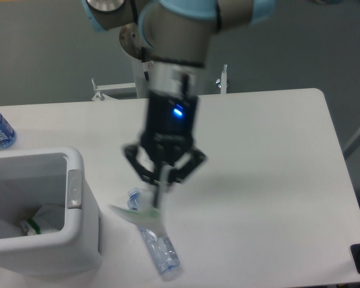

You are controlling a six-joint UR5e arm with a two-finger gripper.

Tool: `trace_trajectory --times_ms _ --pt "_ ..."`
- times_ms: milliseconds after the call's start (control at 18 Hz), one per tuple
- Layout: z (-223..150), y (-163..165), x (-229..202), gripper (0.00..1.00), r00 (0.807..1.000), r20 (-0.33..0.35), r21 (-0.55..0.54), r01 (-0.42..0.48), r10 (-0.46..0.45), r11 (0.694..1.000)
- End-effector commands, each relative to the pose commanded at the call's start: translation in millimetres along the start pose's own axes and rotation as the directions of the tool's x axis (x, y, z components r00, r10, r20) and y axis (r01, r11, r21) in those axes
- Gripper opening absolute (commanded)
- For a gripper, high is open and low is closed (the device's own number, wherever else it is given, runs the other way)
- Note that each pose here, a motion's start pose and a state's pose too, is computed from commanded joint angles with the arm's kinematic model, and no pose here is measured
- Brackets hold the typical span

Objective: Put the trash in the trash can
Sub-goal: 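Lift the packet and carry it over the trash bin, then release, then move the gripper down to the clear plastic water bottle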

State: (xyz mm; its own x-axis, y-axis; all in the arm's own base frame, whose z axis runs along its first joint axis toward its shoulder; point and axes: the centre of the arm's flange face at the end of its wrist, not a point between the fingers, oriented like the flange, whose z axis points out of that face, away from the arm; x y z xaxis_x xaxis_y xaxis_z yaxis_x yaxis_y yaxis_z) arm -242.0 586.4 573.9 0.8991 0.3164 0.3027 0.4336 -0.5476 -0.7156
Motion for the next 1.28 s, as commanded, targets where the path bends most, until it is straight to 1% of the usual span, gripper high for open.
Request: trace_trajectory --times_ms 56,111,167,222,278,333,389,444,722,833,944,1000,1111,1278 --pt "7 7 15 0.13 1.0 -0.02 -0.017 -0.014 0.013 1.0" --pt "16 16 32 0.21 0.999 -0.043 -0.037 -0.031 0.029 0.999" --pt "25 25 48 0.26 0.997 -0.064 -0.059 -0.041 0.038 0.997" --pt "35 37 63 0.36 0.995 -0.085 -0.085 -0.054 0.047 0.995" --pt "40 45 71 0.55 0.994 -0.097 -0.1 -0.061 0.051 0.993" --pt "43 51 74 0.77 0.993 -0.103 -0.112 -0.065 0.053 0.992" --pt "43 54 74 0.9 0.993 -0.103 -0.116 -0.065 0.053 0.991" --pt "42 55 75 1.0 0.993 -0.104 -0.117 -0.063 0.051 0.991" --pt "33 51 77 1.0 0.993 -0.102 -0.102 -0.063 0.053 0.993" --pt "33 50 69 1.0 0.995 -0.091 -0.102 -0.049 0.04 0.994" --pt "25 39 25 1.0 0.999 -0.035 -0.085 0.035 -0.038 0.996" --pt "22 34 3 1.0 0.996 -0.009 -0.075 0.083 -0.084 0.994" --pt "18 27 -39 1.0 0.99 0.037 -0.057 0.138 -0.136 0.989" --pt "38 25 -97 1.0 0.977 0.088 -0.068 0.202 -0.196 0.977"
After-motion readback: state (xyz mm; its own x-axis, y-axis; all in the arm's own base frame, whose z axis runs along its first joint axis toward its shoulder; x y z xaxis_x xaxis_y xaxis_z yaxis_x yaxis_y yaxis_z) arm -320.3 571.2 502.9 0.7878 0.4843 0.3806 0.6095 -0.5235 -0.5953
